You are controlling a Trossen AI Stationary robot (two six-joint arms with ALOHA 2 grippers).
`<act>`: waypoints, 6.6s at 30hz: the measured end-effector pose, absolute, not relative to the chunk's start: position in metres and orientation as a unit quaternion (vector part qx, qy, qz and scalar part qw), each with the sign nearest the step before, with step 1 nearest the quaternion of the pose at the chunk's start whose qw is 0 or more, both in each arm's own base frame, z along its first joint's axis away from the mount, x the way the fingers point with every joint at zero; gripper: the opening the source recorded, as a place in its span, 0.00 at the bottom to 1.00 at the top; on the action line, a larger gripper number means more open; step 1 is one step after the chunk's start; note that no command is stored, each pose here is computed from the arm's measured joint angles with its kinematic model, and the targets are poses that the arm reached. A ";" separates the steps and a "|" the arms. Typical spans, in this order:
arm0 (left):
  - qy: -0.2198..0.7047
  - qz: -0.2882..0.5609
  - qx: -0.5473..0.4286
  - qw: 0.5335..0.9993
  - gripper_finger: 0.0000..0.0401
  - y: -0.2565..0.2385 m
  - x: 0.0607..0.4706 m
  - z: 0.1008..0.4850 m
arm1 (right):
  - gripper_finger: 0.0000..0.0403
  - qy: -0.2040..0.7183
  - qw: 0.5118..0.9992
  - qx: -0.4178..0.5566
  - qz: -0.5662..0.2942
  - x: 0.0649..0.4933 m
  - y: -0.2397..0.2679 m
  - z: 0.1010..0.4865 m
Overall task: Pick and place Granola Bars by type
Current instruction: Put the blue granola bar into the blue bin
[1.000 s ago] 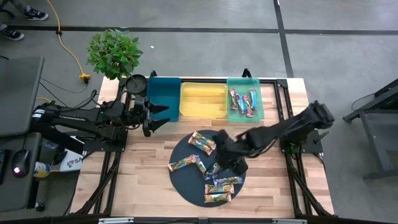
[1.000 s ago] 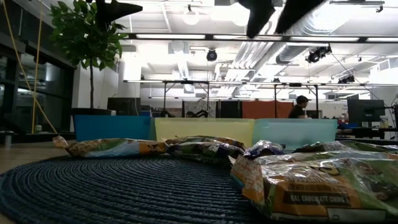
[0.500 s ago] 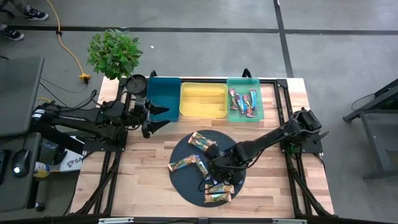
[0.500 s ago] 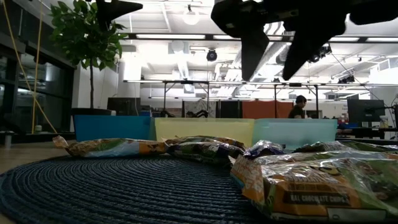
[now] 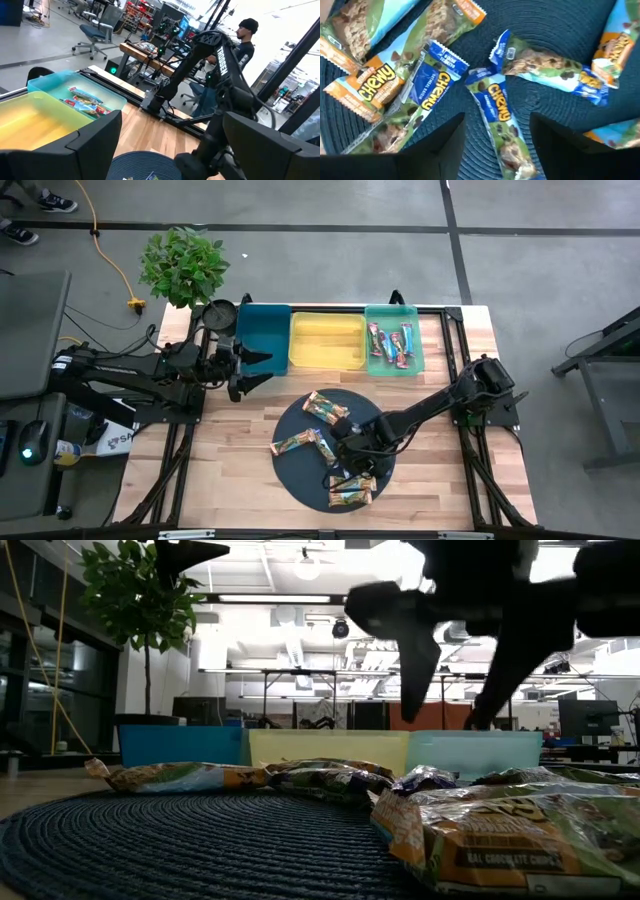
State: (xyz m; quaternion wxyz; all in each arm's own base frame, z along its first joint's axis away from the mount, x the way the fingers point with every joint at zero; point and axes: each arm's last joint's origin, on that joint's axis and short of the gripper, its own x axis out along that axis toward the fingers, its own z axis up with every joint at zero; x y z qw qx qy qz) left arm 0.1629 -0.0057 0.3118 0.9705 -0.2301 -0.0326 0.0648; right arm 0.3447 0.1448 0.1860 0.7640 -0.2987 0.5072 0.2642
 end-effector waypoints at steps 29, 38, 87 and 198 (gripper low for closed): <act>-0.032 0.063 -0.237 0.969 0.86 -0.006 0.163 0.312 | 0.51 0.514 0.771 -0.274 0.257 0.353 0.132 0.149; -0.032 0.063 -0.238 0.969 0.86 -0.006 0.163 0.312 | 0.45 0.527 0.772 -0.252 0.252 0.354 0.132 0.141; -0.017 0.072 -0.235 0.969 0.86 -0.006 0.163 0.308 | 0.14 0.371 0.918 -0.129 0.049 0.373 0.117 0.279; -0.074 0.043 0.055 0.995 0.27 -0.010 0.198 0.330 | 0.14 -0.045 0.998 0.039 -0.012 0.428 0.030 0.390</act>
